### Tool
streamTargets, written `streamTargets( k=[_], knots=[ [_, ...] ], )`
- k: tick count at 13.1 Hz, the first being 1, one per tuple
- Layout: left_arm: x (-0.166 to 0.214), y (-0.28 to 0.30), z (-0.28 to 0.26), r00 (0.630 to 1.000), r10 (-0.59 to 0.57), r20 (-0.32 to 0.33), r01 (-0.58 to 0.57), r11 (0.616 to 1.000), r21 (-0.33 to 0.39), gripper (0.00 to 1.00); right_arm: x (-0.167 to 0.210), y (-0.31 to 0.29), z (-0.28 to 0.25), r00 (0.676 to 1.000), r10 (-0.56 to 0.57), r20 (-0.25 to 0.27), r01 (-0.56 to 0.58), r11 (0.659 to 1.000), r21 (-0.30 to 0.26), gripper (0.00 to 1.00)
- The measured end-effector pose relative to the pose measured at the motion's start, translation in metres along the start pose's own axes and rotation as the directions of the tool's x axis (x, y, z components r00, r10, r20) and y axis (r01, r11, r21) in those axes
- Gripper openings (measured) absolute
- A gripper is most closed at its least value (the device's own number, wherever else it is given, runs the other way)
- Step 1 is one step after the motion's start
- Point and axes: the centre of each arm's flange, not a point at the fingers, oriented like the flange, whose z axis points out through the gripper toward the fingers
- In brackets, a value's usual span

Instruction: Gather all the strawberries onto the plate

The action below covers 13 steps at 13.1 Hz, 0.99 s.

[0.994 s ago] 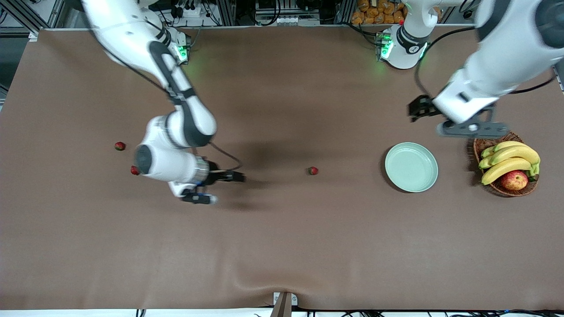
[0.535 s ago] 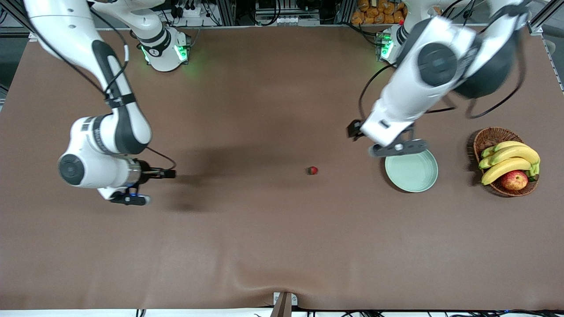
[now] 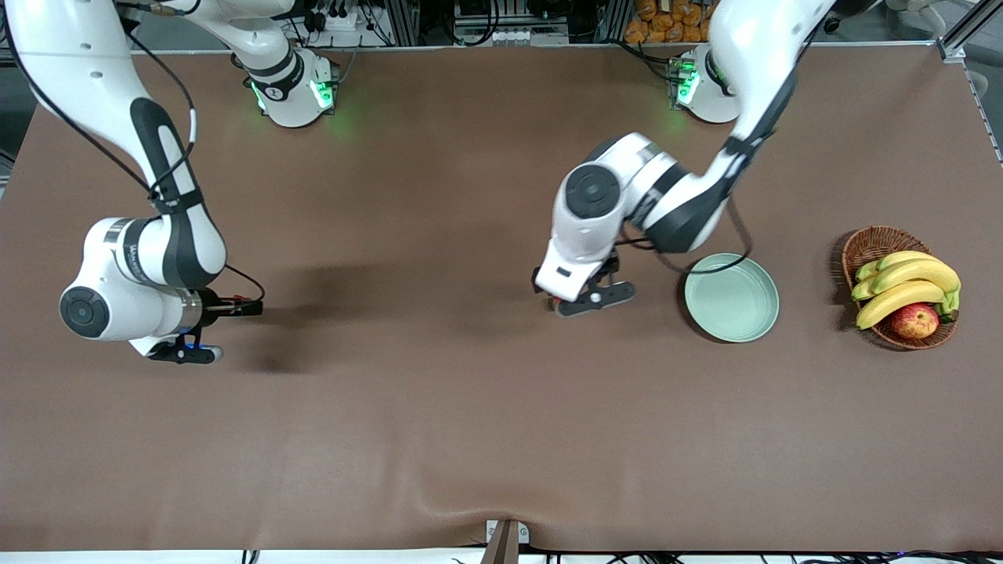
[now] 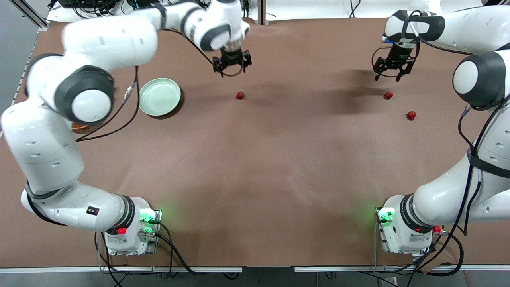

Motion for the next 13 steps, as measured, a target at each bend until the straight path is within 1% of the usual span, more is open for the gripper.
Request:
streamTargets(
  k=[2,5,6,8,9,10,11,12,13],
  knots=[
    [-0.006,0.007,0.037,0.999,-0.041,-0.003,0.041,0.999,0.017,1.0,0.006,0.015,0.023,1.0,0.002,0.016,-0.001,1.0,-0.018,1.0],
    [-0.008,0.011,0.071,0.995,-0.094,0.02,0.094,0.996,-0.001,1.0,0.011,0.017,0.044,1.0,-0.003,0.031,0.003,1.0,-0.025,1.0],
    [-0.009,0.013,0.078,0.994,-0.105,0.026,0.105,0.994,-0.009,1.0,0.011,0.016,0.044,0.999,-0.005,0.032,0.006,1.0,-0.025,0.93],
    [-0.012,0.015,0.091,0.993,-0.112,0.038,0.112,0.994,-0.013,0.96,0.01,0.017,0.046,0.999,-0.026,0.037,0.027,0.999,-0.025,0.74],
    [-0.015,0.015,0.096,0.993,-0.11,0.043,0.11,0.994,-0.008,0.89,0.01,0.019,0.048,0.998,-0.036,0.043,0.037,0.999,-0.023,0.73],
    [-0.017,0.015,0.1,0.993,-0.107,0.048,0.108,0.994,-0.003,0.89,0.01,0.022,0.05,0.998,-0.04,0.049,0.041,0.999,-0.021,0.67],
    [-0.019,0.015,0.103,0.993,-0.106,0.051,0.106,0.994,0.002,0.83,0.009,0.025,0.051,0.997,-0.04,0.059,0.041,0.999,-0.019,0.6],
    [-0.02,0.014,0.106,0.993,-0.103,0.053,0.102,0.995,0.008,0.74,0.008,0.027,0.053,0.997,-0.04,0.071,0.041,0.999,-0.017,0.6],
    [-0.021,0.013,0.108,0.994,-0.1,0.051,0.1,0.995,0.013,0.69,0.007,0.028,0.054,0.996,-0.039,0.08,0.041,0.999,-0.016,0.56]
  ],
)
